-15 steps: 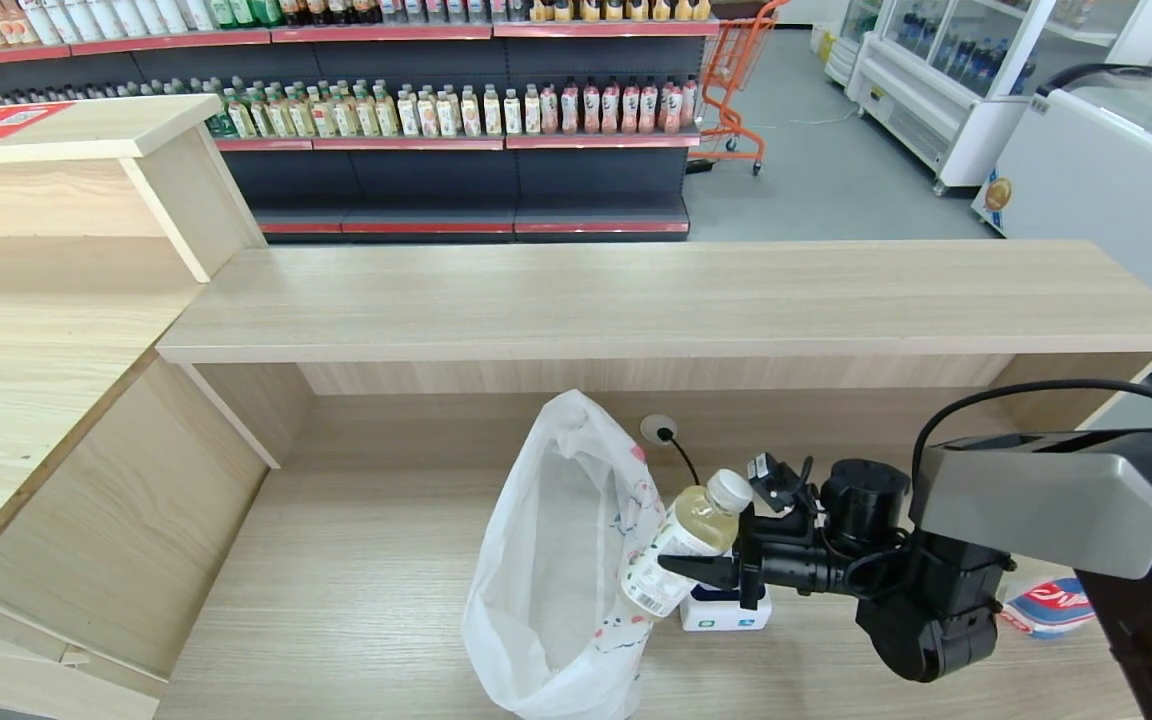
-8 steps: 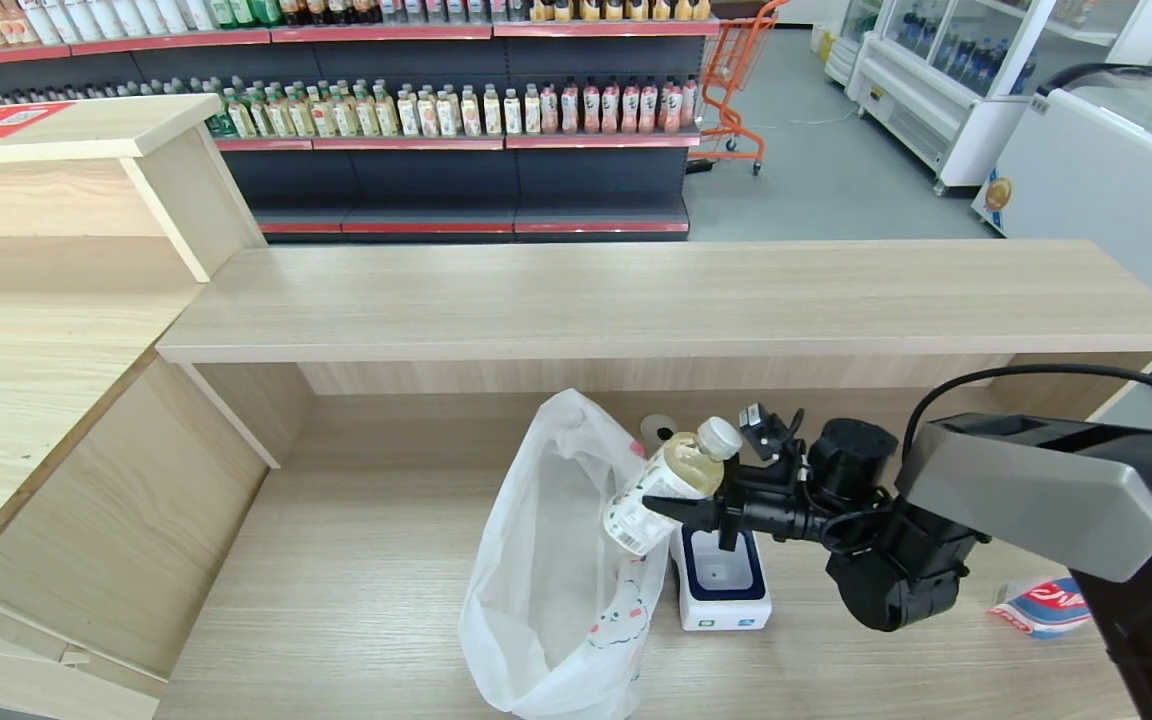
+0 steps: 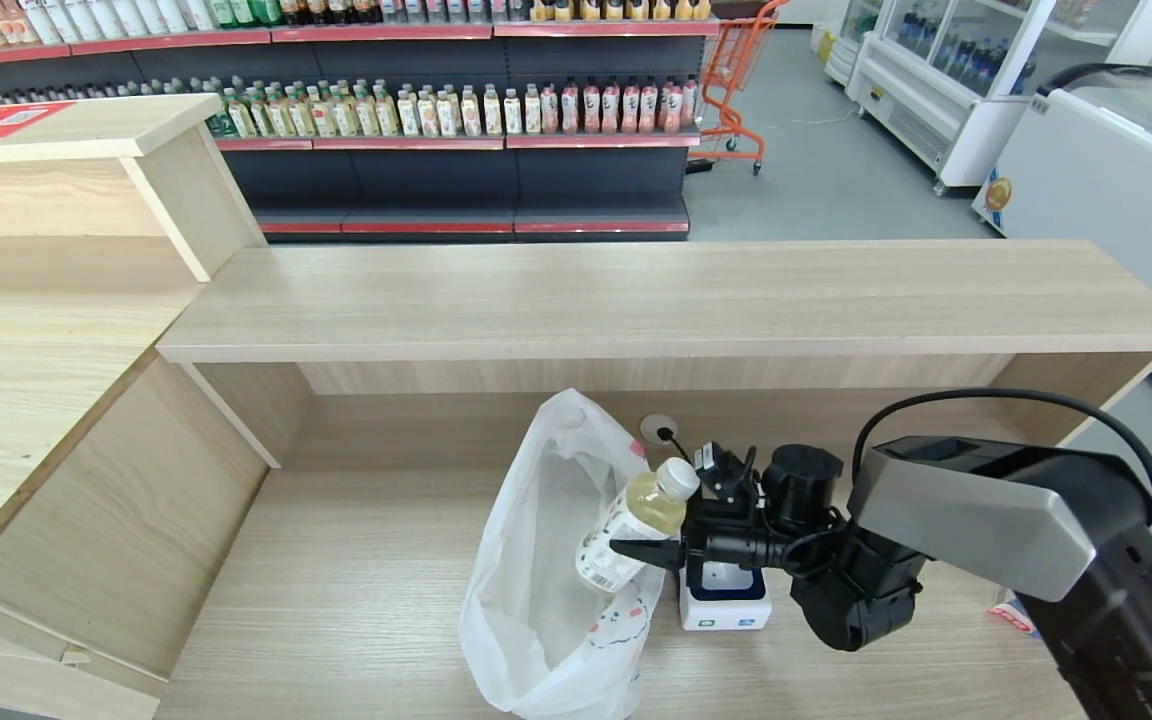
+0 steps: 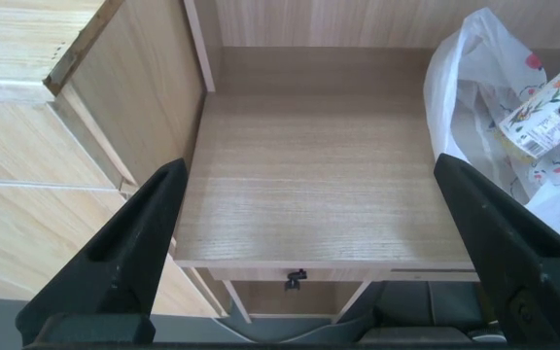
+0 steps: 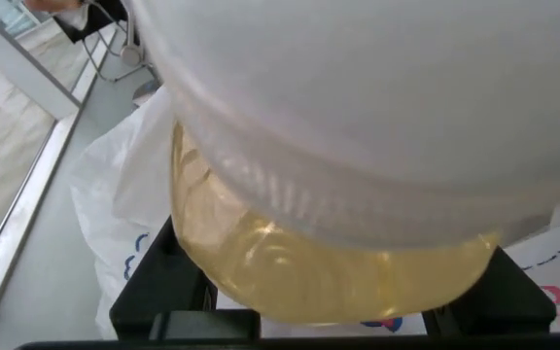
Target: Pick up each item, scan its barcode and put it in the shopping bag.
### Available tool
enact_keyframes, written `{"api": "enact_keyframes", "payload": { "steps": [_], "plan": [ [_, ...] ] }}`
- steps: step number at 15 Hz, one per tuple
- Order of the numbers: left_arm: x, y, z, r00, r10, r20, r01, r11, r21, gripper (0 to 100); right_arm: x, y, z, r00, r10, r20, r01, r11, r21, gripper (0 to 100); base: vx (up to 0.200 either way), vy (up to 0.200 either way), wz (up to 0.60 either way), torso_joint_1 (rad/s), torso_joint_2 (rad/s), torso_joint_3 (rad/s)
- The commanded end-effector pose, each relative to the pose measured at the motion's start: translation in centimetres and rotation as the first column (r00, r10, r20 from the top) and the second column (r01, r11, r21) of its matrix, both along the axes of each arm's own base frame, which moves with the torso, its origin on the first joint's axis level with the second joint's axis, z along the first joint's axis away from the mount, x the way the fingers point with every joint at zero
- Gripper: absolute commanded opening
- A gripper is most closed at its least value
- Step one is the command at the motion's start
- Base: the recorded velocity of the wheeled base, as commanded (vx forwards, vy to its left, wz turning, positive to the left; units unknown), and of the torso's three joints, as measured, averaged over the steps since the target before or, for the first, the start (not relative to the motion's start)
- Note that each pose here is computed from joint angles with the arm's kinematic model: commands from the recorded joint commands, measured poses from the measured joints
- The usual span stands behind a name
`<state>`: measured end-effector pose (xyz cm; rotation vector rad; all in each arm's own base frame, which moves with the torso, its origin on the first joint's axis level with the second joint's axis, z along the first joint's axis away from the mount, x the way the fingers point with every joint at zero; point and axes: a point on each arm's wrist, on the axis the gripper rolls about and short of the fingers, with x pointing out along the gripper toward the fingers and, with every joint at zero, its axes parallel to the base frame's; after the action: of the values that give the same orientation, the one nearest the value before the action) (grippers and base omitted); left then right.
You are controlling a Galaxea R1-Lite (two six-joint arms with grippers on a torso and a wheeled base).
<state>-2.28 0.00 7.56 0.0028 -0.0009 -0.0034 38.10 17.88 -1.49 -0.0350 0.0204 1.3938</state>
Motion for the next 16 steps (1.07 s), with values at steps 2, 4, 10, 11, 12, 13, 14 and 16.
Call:
{"api": "enact_keyframes", "payload": {
  "steps": [2,4,10,11,12,13,14,16],
  "plan": [
    [0.0,0.0,0.0,1.0,0.0,0.001,0.0,1.0,-0.001,100,-0.2,0.5,-0.8,1.0,0.011,0.003,-0.011,1.0,-0.022,0,0.0,0.0,0.0,0.0,0.0,0.0],
    [0.0,0.0,0.0,1.0,0.0,0.001,0.0,1.0,0.0,100,0.0,0.8,-0.4,1.0,0.017,0.016,-0.017,1.0,-0.016,100,0.0,0.0,0.0,0.0,0.0,0.0],
    [0.0,0.0,0.0,1.0,0.0,0.001,0.0,1.0,-0.001,100,0.2,0.8,2.8,1.0,0.015,0.021,-0.015,1.0,0.019,100,0.0,0.0,0.0,0.0,0.0,0.0],
    [0.0,0.0,0.0,1.0,-0.001,0.001,0.001,1.0,-0.001,100,0.0,0.7,3.0,1.0,0.013,0.015,-0.013,1.0,0.019,100,0.0,0.0,0.0,0.0,0.0,0.0],
    [0.0,0.0,0.0,1.0,0.002,0.001,-0.002,1.0,0.0,100,-0.1,0.7,3.1,1.0,0.016,0.0,-0.016,1.0,0.022,100,0.0,0.0,0.0,0.0,0.0,0.0],
    [0.0,0.0,0.0,1.0,0.0,0.001,0.0,1.0,0.0,100,-0.1,0.7,3.1,1.0,0.016,-0.005,-0.016,1.0,0.025,100,0.0,0.0,0.0,0.0,0.0,0.0],
    [0.0,0.0,0.0,1.0,0.0,0.001,0.0,1.0,0.0,100,-0.1,0.8,3.1,1.0,0.019,-0.006,-0.019,1.0,0.025,100,0.0,0.0,0.0,0.0,0.0,0.0],
    [0.0,0.0,0.0,1.0,0.002,0.001,-0.002,1.0,0.0,100,-0.3,0.8,3.2,1.0,0.021,-0.009,-0.02,0.999,0.025,100,0.0,0.0,0.0,0.0,0.0,0.0]
  ]
}}
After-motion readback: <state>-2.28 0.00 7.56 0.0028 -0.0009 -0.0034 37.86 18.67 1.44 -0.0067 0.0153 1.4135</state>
